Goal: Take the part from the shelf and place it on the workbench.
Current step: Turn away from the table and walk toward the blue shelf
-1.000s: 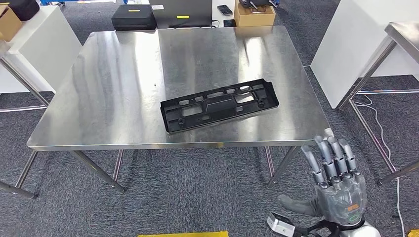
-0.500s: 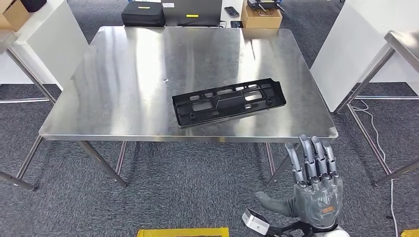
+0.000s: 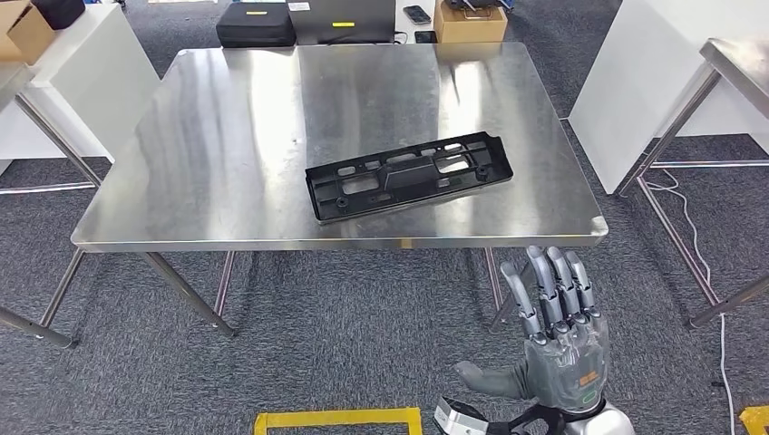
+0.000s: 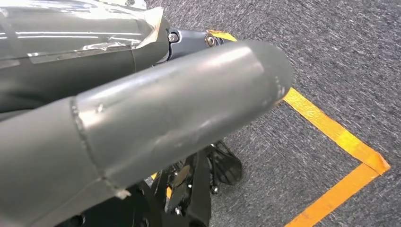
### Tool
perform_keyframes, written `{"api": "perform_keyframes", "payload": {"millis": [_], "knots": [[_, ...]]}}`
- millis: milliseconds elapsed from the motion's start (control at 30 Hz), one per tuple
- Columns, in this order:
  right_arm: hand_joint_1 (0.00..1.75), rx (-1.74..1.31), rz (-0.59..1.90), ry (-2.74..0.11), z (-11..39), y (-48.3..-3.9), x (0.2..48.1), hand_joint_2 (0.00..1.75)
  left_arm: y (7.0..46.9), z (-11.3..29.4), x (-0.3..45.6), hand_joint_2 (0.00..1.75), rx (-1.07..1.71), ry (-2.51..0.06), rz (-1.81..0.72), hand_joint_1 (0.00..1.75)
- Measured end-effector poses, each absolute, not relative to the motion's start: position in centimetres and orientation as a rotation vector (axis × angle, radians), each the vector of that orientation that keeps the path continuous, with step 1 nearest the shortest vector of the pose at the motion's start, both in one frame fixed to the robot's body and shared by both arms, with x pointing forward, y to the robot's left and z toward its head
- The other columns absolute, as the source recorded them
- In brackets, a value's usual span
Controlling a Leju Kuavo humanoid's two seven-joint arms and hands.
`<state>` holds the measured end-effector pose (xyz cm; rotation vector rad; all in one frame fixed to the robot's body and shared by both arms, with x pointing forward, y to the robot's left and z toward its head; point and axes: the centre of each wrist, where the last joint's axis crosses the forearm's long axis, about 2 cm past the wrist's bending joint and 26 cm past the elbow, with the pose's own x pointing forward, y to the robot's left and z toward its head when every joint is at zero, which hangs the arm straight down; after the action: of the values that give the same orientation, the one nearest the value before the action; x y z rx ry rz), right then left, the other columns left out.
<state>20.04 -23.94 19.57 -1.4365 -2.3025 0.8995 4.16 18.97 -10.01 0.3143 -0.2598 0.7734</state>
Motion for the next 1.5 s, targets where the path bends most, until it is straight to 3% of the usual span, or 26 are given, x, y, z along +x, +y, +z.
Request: {"api": "perform_keyframes", "payload": {"millis": [700, 1500], "knots": [[0.0, -1.369, 0.949, -2.305, 16.7, -29.1, 18.9, 0.0, 18.6, -10.0, 3.9, 0.0, 0.307, -0.273, 0.745, 0.0], [0.0, -1.247, 0.811, -2.286, 14.1, -28.3, 20.3, 0.0, 18.0, -9.7, 4.3, 0.0, 0.367, -0.214, 0.668, 0.0]]}}
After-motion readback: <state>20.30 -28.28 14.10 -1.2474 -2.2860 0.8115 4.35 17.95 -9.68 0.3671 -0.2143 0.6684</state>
